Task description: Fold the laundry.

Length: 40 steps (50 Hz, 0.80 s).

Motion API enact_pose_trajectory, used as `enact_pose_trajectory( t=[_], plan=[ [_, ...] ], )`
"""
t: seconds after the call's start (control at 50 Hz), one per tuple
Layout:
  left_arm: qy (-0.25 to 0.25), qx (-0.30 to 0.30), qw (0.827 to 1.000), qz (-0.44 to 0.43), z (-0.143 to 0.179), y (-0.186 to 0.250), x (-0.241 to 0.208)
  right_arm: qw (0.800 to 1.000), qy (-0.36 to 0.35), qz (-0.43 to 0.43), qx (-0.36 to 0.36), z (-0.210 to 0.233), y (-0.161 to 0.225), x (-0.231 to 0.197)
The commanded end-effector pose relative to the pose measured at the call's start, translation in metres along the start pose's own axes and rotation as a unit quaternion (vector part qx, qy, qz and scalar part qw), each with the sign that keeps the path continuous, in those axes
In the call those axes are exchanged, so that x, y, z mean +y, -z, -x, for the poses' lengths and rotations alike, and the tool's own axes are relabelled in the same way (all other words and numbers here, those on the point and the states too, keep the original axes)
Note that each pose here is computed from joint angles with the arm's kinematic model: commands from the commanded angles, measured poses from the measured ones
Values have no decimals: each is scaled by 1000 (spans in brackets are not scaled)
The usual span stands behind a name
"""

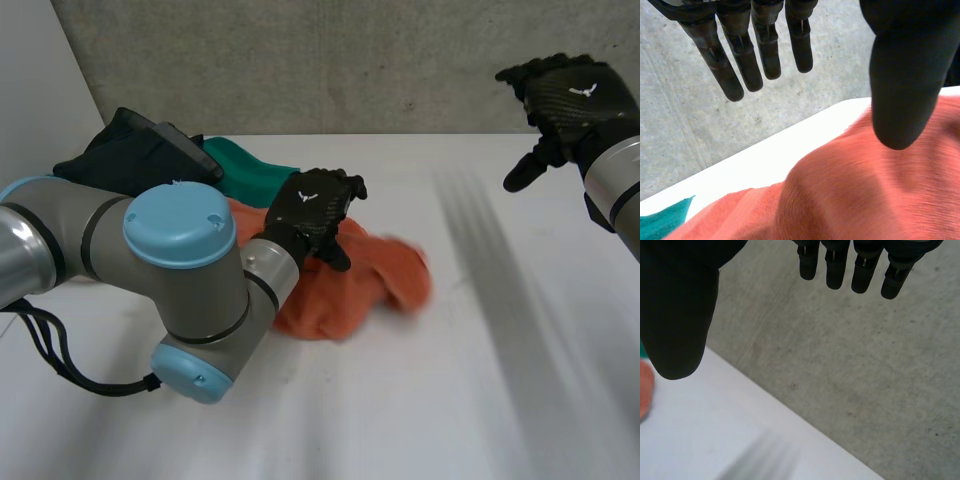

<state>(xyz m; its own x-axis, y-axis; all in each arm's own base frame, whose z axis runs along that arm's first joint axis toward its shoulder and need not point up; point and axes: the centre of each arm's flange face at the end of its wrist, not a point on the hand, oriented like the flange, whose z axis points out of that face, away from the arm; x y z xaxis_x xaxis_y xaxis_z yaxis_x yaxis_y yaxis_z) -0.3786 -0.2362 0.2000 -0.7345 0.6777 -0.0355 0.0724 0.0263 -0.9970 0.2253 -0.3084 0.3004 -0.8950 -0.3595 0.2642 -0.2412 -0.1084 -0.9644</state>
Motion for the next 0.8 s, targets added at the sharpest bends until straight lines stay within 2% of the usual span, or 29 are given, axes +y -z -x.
enact_pose_trajectory(
  t=[0.02, 0.18, 0.28, 0.34, 0.4, 0.5, 0.64, 0.8],
  plan=[
    [-18, -29, 999, -20, 24, 28, -44, 993, 79, 70, -57, 14, -4, 30],
    [-78, -83, 993, -16, 65, 38, -54, 976, 116, 147, -109, 26, 10, 48],
    [-123, -105, 986, 26, 87, 32, -32, 970, 91, 185, -128, 36, 16, 63],
    [-155, -109, 980, 53, 100, 25, -15, 967, 47, 198, -156, 60, 26, 69],
    [-176, -92, 977, 76, 107, 17, 5, 961, -1, 219, -171, 79, 39, 79],
    [-195, -49, 976, 85, 106, 4, 24, 959, -42, 221, -173, 94, 46, 95],
    [-217, -33, 971, 97, 109, -18, 52, 970, -39, 172, -168, 116, 44, 112],
    [-268, -26, 957, 108, 114, -38, 77, 972, -21, 186, -143, 126, 33, 140]
  ],
)
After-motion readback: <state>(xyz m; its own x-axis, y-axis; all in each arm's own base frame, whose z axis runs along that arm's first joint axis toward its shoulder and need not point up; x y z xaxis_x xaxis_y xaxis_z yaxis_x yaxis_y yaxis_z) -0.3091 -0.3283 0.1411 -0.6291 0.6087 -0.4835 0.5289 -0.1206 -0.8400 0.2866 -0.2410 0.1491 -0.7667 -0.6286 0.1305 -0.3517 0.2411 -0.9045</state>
